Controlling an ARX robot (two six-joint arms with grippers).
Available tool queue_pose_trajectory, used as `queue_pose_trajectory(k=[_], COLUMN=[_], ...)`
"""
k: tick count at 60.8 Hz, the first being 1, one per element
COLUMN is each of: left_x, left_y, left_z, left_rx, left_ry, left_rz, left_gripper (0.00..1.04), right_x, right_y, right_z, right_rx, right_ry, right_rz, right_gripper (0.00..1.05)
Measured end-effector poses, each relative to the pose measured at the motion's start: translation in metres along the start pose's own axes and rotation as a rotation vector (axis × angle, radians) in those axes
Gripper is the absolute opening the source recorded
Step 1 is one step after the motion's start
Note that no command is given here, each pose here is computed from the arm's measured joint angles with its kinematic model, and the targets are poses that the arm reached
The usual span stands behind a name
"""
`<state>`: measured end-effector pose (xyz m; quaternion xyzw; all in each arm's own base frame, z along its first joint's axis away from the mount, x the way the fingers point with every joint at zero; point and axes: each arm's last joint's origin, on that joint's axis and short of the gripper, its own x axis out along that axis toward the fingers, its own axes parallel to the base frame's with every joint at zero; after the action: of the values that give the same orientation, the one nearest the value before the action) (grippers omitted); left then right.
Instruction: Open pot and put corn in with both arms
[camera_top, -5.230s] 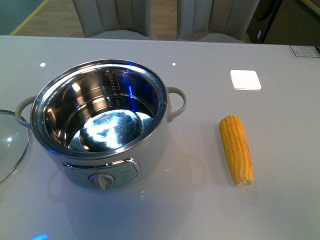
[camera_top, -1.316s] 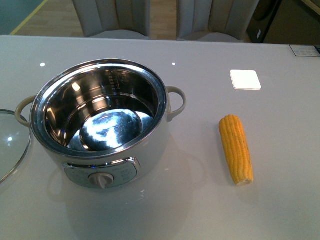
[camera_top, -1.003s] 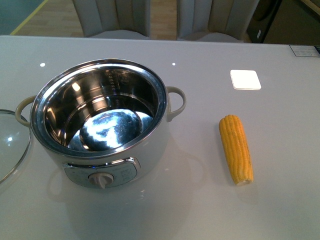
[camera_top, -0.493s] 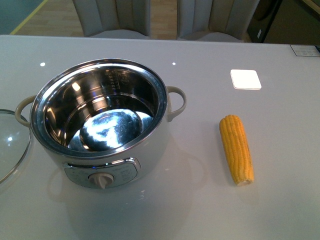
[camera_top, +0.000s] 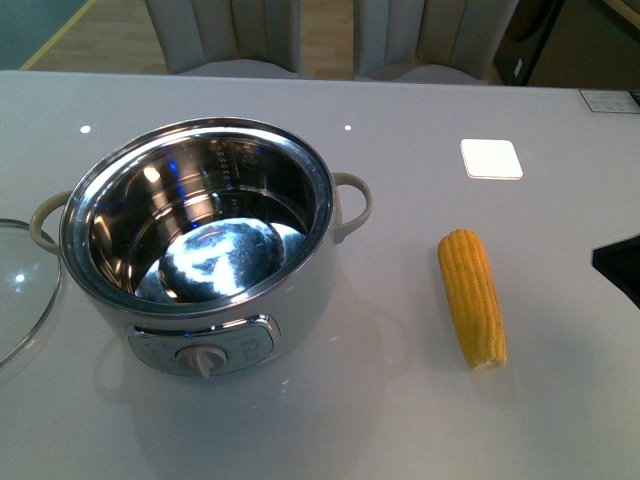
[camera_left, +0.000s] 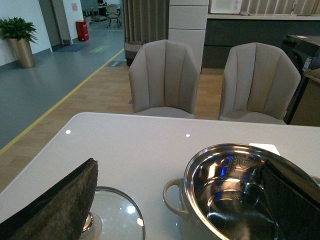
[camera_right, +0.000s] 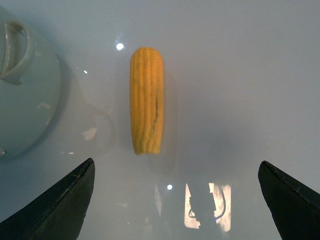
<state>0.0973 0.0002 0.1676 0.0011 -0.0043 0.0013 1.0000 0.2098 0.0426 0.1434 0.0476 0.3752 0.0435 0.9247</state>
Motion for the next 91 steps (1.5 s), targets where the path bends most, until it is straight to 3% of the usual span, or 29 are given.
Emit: queue_pose_trajectory(k=[13, 28, 53, 91], left_x=[0.0, 0.0, 0.0, 0.0], left_y=[0.0, 0.0, 0.0, 0.0], left_z=[0.0, 0.0, 0.0, 0.0], left_rx=[0.0, 0.0, 0.0, 0.0], left_ry=[0.0, 0.0, 0.0, 0.0], left_rz=[0.0, 0.0, 0.0, 0.0], left_gripper=[0.98, 0.98, 0.98, 0.98], right_x=[0.05, 0.096, 0.144, 0.162], right_y=[0.006, 0.011, 0.025, 0.035], right_z=[0.018, 0.016, 0.001, -0.009], right_rx=[-0.132, -0.208, -0.2, -0.177], right_ry=[0.031, 0.119, 0.242, 0.364], right_rz=[0.01, 0.007, 0.008, 0.007], right_gripper=[0.96, 0.96, 0.96, 0.96])
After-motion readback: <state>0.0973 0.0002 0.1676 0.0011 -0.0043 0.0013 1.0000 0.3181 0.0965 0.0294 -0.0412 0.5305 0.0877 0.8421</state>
